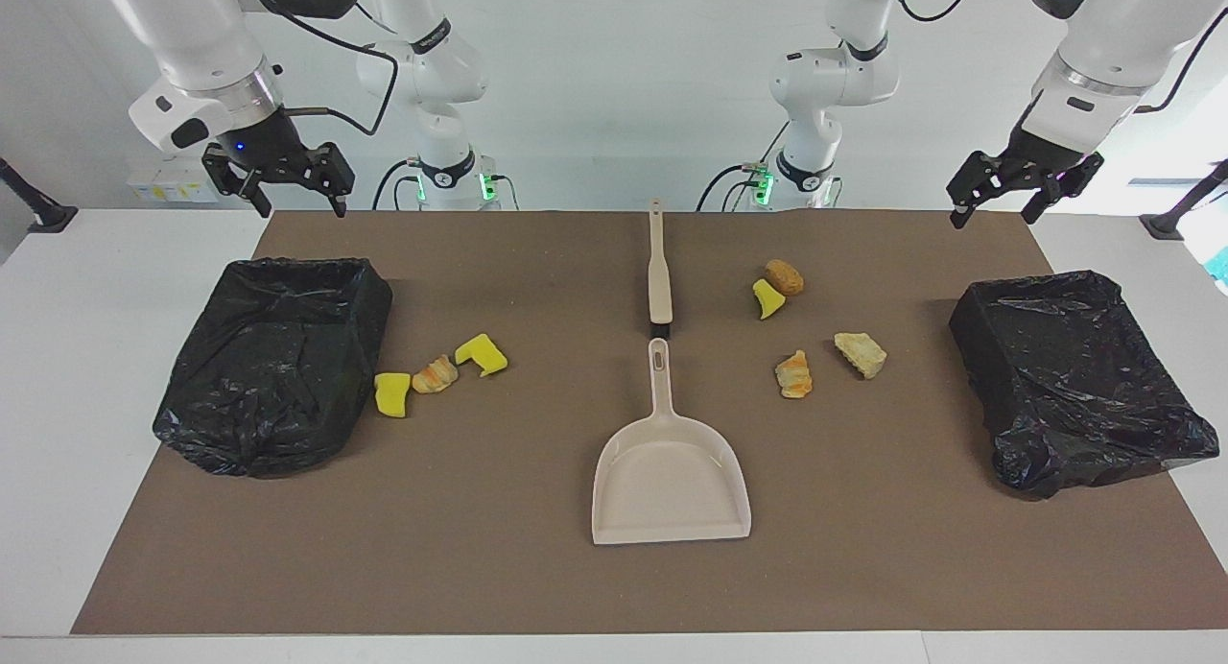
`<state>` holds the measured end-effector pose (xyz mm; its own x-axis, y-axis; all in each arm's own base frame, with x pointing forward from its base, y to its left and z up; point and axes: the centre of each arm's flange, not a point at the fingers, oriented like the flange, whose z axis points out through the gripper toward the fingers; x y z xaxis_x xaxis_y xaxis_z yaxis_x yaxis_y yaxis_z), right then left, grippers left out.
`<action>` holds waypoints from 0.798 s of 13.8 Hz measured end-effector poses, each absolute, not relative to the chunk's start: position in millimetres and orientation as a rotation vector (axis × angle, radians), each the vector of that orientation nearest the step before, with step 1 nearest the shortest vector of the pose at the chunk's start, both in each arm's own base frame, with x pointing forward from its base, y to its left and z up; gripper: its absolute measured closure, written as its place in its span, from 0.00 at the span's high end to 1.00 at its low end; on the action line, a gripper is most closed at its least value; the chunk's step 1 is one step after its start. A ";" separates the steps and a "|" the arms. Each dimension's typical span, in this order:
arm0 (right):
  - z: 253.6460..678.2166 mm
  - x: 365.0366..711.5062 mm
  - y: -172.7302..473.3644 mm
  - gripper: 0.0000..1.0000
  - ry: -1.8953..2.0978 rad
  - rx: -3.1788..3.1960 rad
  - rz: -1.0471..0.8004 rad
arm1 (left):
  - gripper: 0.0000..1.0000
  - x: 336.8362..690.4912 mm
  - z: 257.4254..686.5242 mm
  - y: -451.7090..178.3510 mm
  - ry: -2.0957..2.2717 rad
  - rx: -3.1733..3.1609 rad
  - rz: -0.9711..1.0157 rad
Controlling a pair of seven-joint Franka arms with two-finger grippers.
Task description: Sweep and dump trash in bin
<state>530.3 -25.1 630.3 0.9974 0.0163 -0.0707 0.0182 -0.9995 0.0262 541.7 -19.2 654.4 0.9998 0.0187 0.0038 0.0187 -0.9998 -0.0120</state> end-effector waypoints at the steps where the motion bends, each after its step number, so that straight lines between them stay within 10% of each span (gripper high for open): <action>1: 630.3 530.3 -25.1 1.00 0.027 3.113 -0.110 | 1.00 541.6 654.4 -19.1 -0.030 -3.129 -0.005; 11: 630.3 530.3 -25.1 1.00 0.027 3.113 -0.110 | 1.00 540.9 655.1 -18.0 -0.037 -3.129 -0.004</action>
